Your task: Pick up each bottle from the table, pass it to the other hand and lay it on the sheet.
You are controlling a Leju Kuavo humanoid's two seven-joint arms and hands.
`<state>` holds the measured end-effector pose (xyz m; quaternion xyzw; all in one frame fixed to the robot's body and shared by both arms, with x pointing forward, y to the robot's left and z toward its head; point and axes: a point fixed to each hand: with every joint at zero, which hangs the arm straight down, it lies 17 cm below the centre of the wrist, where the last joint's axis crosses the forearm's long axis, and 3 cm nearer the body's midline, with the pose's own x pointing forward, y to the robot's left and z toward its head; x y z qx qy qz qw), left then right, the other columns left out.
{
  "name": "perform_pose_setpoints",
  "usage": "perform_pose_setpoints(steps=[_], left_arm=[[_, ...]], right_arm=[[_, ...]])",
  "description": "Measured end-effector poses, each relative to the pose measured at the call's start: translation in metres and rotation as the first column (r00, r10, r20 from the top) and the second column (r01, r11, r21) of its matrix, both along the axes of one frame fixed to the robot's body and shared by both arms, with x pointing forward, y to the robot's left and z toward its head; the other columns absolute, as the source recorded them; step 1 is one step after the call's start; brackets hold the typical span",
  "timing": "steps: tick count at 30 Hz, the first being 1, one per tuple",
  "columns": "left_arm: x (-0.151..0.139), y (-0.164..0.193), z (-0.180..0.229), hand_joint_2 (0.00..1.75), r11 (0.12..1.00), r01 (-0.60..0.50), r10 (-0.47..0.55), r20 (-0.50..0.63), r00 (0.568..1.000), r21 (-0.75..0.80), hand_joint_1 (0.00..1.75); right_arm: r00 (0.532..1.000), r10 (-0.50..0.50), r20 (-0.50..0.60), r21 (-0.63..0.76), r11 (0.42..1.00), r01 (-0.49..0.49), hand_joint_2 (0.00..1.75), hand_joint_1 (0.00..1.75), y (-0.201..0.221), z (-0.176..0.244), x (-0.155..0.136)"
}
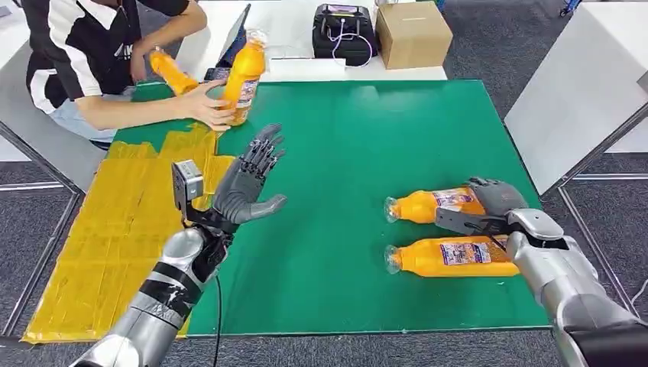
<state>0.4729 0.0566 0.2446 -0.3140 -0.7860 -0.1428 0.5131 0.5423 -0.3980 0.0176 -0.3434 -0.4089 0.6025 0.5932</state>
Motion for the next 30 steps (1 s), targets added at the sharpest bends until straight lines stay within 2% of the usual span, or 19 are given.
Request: perform_pose_setpoints(steps=[2, 4, 7, 12, 19, 26, 28, 30], left_arm=[[0.0, -0.001, -0.001, 1.75, 1.0, 0.001, -0.001, -0.004, 1.0, 0.0, 0.0], [0.0, -0.001, -0.002, 1.75, 1.0, 0.0, 0.0, -0.004, 1.0, 0.001, 0.0], [0.0, -0.002, -0.003, 1.75, 1.0, -0.001, 0.001, -0.007, 1.0, 0.006, 0.0], [-0.001, -0.005, -0.01, 1.75, 0.999, -0.009, 0.009, -0.019, 1.0, 0.034, 0.0], [-0.003, -0.008, -0.014, 1.75, 0.999, -0.006, 0.007, -0.026, 1.0, 0.041, 0.0], [-0.003, -0.008, -0.016, 1.75, 0.999, -0.017, 0.018, -0.03, 0.999, 0.051, 0.0], [-0.005, -0.009, -0.018, 1.75, 0.999, -0.018, 0.02, -0.034, 0.999, 0.051, 0.0], [-0.006, -0.01, -0.019, 1.75, 0.998, -0.017, 0.018, -0.036, 0.999, 0.053, 0.0]], right_arm=[[1.0, 0.0, 0.004, -0.006, 1.0, 0.0, 1.75, 1.71, 0.002, 0.0, 0.001], [1.0, -0.007, 0.019, -0.014, 1.0, 0.007, 1.75, 1.75, 0.002, 0.001, 0.002], [0.997, -0.025, 0.073, -0.035, 0.999, 0.027, 1.75, 1.75, 0.003, 0.006, 0.007], [0.966, -0.077, 0.247, -0.069, 0.993, 0.097, 1.75, 1.75, 0.016, 0.021, 0.016], [0.952, -0.083, 0.295, -0.034, 0.995, 0.097, 1.75, 1.75, 0.037, 0.024, 0.017], [0.892, -0.085, 0.444, 0.012, 0.996, 0.089, 1.75, 1.75, 0.063, 0.059, 0.026], [0.85, -0.1, 0.517, 0.079, 0.994, 0.069, 1.75, 1.75, 0.076, 0.076, 0.026], [0.808, -0.146, 0.571, 0.213, 0.977, 0.026, 1.75, 1.75, 0.095, 0.099, 0.026]])
